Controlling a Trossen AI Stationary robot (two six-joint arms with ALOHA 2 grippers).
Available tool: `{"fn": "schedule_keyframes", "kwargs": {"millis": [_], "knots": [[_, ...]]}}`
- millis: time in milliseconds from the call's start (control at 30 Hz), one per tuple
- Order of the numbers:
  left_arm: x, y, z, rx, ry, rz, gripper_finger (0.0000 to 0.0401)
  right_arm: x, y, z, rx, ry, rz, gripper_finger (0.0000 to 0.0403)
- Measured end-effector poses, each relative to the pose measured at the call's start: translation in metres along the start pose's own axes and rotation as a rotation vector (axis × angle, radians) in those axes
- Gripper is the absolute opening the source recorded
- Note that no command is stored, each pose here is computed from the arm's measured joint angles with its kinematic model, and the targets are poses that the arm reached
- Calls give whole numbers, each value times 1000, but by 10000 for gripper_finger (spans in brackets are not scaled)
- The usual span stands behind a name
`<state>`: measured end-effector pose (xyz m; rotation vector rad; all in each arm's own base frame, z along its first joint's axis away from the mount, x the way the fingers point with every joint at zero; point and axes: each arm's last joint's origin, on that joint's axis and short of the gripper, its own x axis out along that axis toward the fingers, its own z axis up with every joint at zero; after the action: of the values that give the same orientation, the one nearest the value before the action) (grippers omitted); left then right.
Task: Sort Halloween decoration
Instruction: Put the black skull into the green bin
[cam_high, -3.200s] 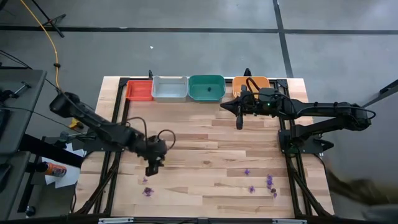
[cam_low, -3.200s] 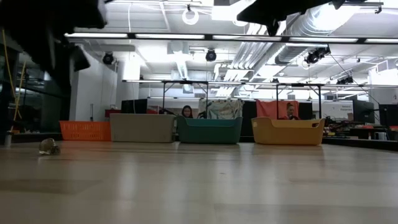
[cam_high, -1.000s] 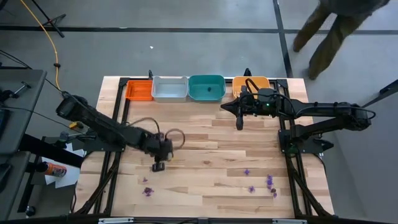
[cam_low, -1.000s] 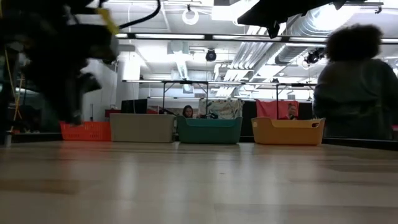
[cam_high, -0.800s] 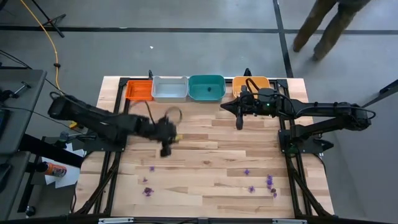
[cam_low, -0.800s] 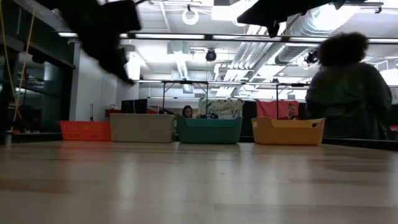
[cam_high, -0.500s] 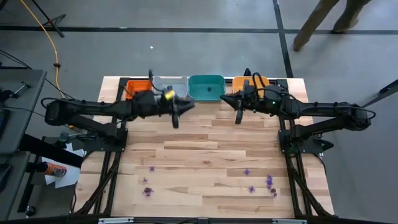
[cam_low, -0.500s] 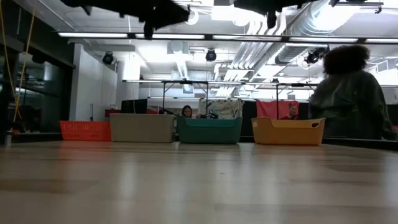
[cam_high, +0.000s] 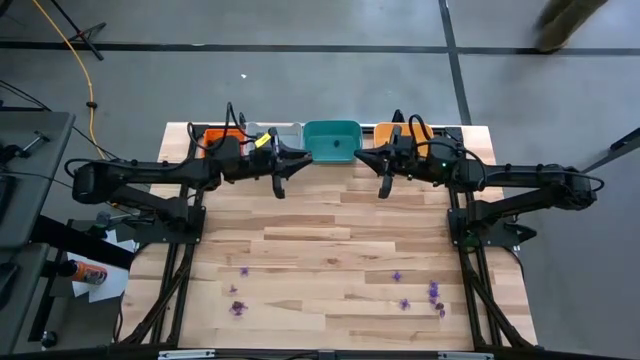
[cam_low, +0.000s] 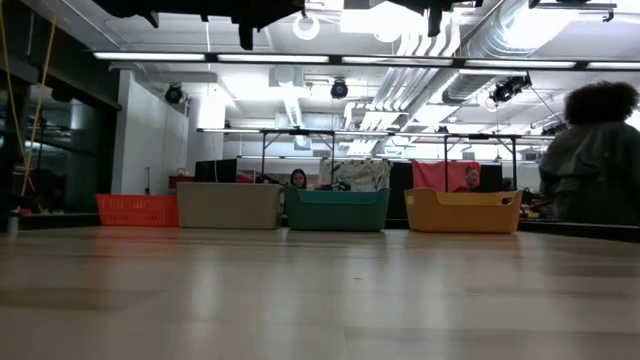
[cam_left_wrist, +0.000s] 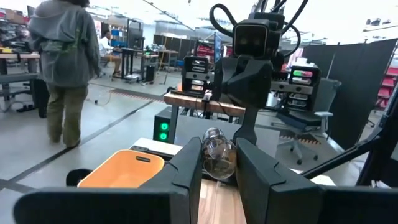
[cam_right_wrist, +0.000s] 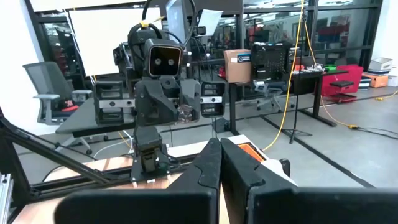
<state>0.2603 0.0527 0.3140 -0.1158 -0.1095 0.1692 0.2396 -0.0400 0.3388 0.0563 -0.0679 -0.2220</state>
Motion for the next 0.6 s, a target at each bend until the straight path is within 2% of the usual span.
{"fn": "schedule_keyframes", "kwargs": {"millis": [267,367,467,600], "knots": [[0,0,-1,24,14,6,65,0,0,0,0,1,1,0],[2,3,-6,58,35,72,65,0,0,0,0,1,5,0],[12,15,-11,60,82,133,65,0,0,0,0,1,5,0],[39,46,-10,50,216,208,65,0,0,0,0,1,4,0]]}}
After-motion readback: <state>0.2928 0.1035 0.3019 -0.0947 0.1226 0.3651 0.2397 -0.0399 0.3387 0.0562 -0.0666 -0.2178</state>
